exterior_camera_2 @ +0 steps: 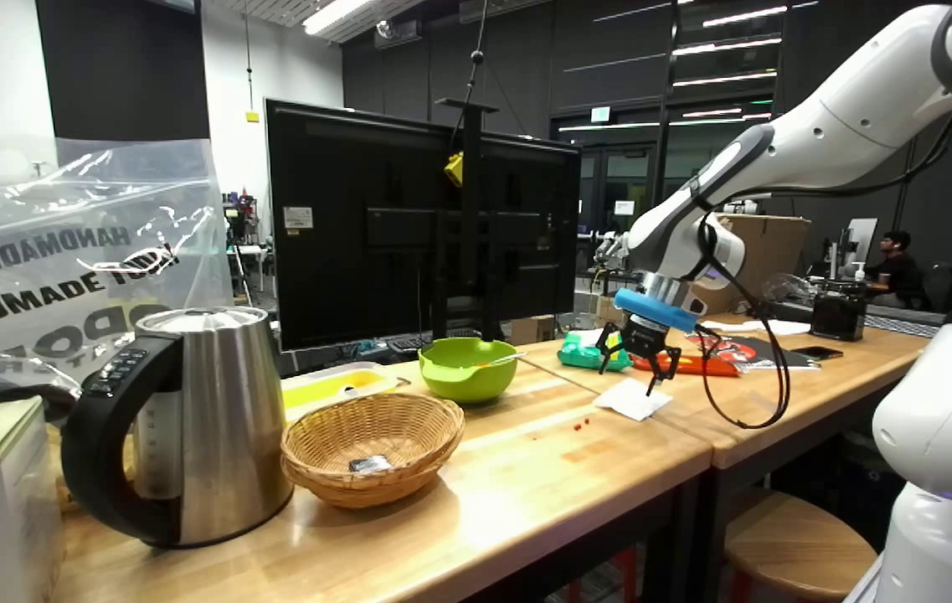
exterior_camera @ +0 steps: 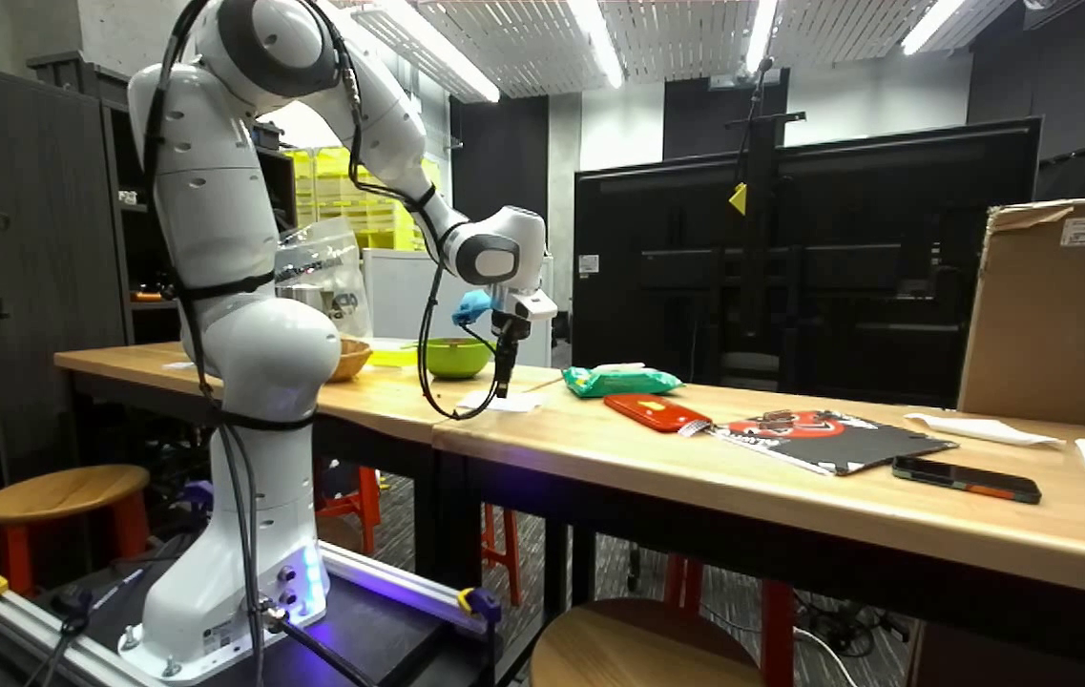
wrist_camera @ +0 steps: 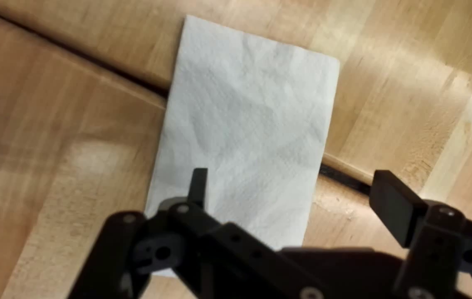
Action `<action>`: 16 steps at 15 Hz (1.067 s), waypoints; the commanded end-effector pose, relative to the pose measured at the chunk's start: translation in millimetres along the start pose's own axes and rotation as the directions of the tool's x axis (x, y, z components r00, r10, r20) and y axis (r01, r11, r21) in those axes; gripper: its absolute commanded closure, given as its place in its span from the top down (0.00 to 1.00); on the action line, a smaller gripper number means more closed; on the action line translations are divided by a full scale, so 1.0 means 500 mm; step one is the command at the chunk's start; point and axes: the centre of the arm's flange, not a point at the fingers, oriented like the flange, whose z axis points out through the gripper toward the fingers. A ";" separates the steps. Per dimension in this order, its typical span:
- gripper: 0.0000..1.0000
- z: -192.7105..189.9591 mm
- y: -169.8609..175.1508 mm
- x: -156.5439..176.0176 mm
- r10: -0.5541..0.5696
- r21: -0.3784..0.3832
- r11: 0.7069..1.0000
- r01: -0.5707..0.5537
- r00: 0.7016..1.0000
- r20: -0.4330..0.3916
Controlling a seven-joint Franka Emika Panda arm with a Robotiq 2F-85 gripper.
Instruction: Wipe the table with the piece of tissue
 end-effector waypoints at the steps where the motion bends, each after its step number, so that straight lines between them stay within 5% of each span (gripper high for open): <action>1: 0.71 0.019 -0.001 0.016 0.013 0.019 1.000 -0.014 1.000 0.022; 10: 0.02 0.019 0.014 0.021 0.039 0.021 0.999 -0.040 0.999 0.024; 16: 0.00 0.015 0.017 0.019 0.040 0.016 0.999 -0.040 0.999 0.021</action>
